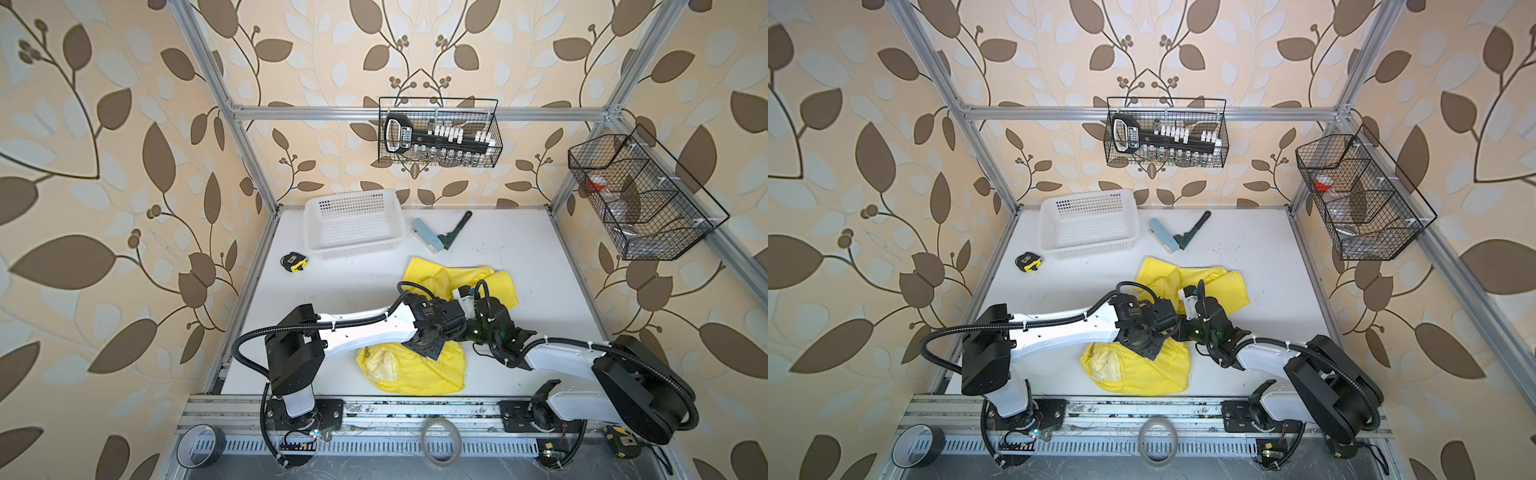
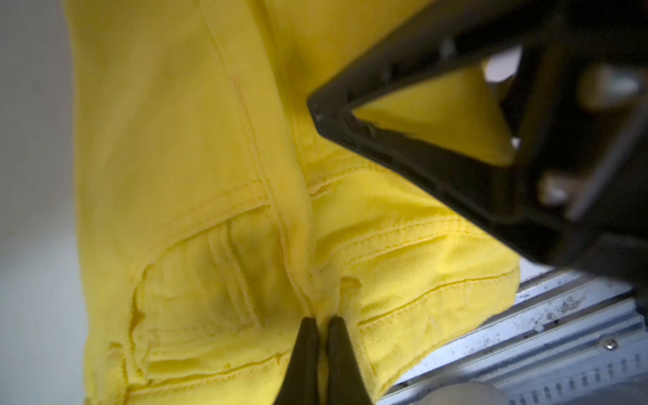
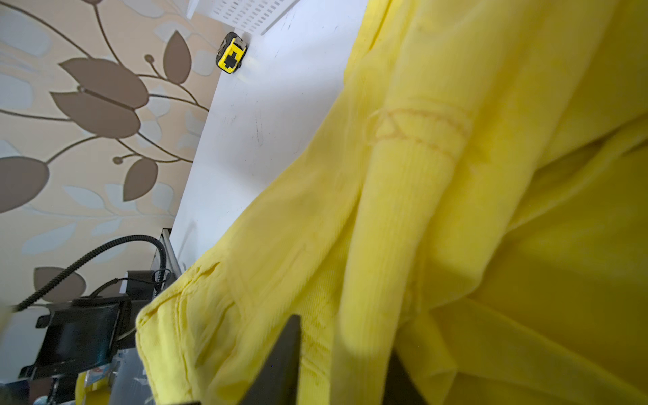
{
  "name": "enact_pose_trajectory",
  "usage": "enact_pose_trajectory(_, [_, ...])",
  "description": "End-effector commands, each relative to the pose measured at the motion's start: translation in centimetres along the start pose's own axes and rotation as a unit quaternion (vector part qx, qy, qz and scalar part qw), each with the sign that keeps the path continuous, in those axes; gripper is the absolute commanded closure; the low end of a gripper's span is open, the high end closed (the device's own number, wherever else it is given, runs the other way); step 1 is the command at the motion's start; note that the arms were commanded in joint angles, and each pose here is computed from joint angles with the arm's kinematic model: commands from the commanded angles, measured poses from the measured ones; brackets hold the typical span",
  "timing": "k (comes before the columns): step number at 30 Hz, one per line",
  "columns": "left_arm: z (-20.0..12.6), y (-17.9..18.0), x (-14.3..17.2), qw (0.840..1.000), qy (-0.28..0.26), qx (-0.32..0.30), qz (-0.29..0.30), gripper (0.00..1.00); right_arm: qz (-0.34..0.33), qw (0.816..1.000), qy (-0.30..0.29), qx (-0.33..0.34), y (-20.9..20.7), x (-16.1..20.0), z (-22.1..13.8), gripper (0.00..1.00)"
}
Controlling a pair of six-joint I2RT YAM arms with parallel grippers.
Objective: Fold and stack the trousers
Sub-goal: Flatten out the trousers at the center of the table.
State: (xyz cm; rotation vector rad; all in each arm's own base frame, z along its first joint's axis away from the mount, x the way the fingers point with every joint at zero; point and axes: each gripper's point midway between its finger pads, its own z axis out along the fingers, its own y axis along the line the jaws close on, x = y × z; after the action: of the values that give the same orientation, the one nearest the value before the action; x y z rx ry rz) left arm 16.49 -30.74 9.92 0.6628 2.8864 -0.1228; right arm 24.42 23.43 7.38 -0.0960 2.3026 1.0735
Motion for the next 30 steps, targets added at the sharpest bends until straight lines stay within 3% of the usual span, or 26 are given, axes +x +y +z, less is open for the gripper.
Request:
enact_pose_trajectory(1, [-4.8, 3.2, -1.0, 0.999, -0.027, -0.012, 0.021, 1.00, -0.013, 1.000, -0.025, -0.001, 0.5, -1.8, -1.7, 0.53])
enact_pose_trajectory(6, [-8.6, 8.3, -2.5, 0.996, -0.059, -0.052, 0.045, 1.00, -0.046, 0.994, -0.077, 0.063, -0.9, -6.7, -6.6, 0.41])
enact_pose_trajectory(9, [-10.7, 11.6, -3.6, 0.993, -0.078, -0.075, 0.042, 1.00, -0.056, 0.984, -0.102, 0.136, -3.9, -9.6, -9.9, 0.34])
enact_pose_trajectory(14, [-14.7, 15.8, -6.1, 0.981, -0.131, -0.134, 0.056, 1.00, -0.082, 0.954, -0.072, 0.278, -9.6, -11.2, -12.8, 0.27])
enact_pose_trajectory(16, [-15.9, 17.1, -6.9, 0.977, -0.144, -0.146, 0.056, 1.00, -0.068, 0.947, -0.074, 0.303, -11.4, -11.8, -13.4, 0.25])
enact_pose_trajectory(21, [-17.9, 20.5, -8.6, 0.963, -0.172, -0.199, 0.055, 1.00, -0.044, 0.945, -0.081, 0.315, -13.4, -14.1, -12.4, 0.21])
enact_pose_trajectory(24, [-18.5, 22.6, -9.4, 0.956, -0.184, -0.225, 0.041, 1.00, -0.082, 0.934, -0.060, 0.342, -14.2, -15.3, -11.2, 0.18])
enact_pose_trajectory(27, [-19.6, 23.5, -9.8, 0.953, -0.214, -0.212, 0.023, 1.00, -0.133, 0.925, -0.008, 0.355, -14.9, -15.4, -9.0, 0.15])
enact_pose_trajectory(30, [-19.7, 23.9, -10.4, 0.952, -0.222, -0.212, 0.023, 1.00, -0.181, 0.906, 0.035, 0.382, -16.1, -15.2, -7.1, 0.13])
